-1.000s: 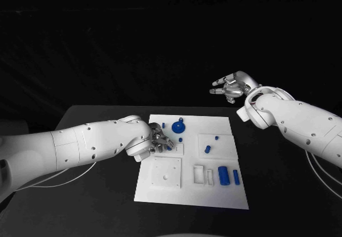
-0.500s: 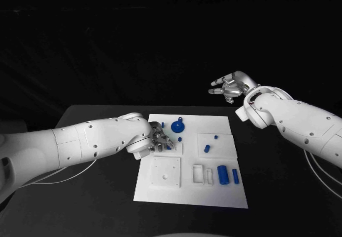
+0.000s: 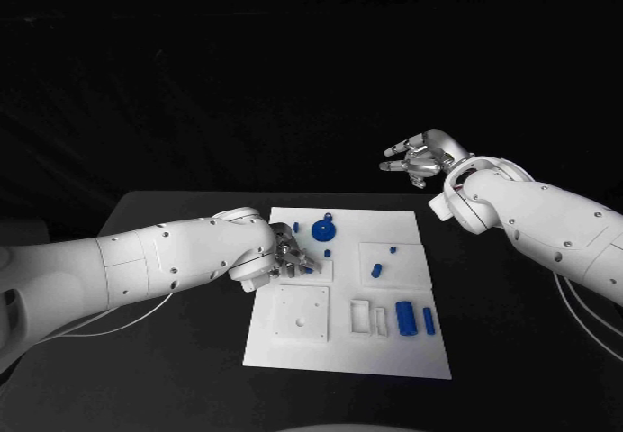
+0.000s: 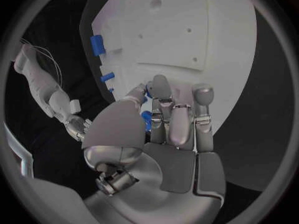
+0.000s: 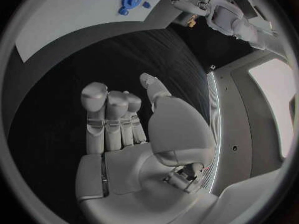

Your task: Assemble the parts on the task board

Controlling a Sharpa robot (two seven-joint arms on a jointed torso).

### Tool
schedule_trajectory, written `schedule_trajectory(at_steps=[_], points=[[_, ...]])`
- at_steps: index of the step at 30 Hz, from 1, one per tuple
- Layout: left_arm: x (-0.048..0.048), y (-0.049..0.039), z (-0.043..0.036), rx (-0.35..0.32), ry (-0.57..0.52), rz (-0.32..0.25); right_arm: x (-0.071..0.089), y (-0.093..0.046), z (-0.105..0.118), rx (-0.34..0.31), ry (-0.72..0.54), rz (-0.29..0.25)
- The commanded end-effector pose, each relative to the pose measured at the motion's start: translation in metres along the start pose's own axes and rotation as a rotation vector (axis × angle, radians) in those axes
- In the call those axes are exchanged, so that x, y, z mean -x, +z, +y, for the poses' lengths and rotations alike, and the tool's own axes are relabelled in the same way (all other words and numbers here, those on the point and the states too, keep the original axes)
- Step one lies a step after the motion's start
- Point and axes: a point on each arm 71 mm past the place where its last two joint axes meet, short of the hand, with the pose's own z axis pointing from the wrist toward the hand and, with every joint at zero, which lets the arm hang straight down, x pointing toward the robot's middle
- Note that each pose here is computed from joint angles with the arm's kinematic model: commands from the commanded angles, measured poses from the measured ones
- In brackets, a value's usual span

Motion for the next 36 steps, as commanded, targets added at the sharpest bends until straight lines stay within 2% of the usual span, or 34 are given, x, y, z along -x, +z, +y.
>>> schedule_trajectory(at_steps=[1,25,30,36], points=[[-0.0031,0.0016,0.0044,0.026,0.025,0.000,-0.001,0.000,0.000,0.006,-0.007,0.012],[0.0033,-0.0042,0.0146,0.024,0.049,-0.027,-0.004,-0.003,-0.005,-0.003,-0.006,0.015],[0.0080,-0.0073,0.0135,0.017,0.032,-0.028,-0.005,-0.004,-0.007,-0.006,-0.005,0.016],[0.0205,-0.0124,0.0098,0.003,-0.002,-0.038,-0.005,-0.004,-0.009,-0.009,-0.005,0.016]])
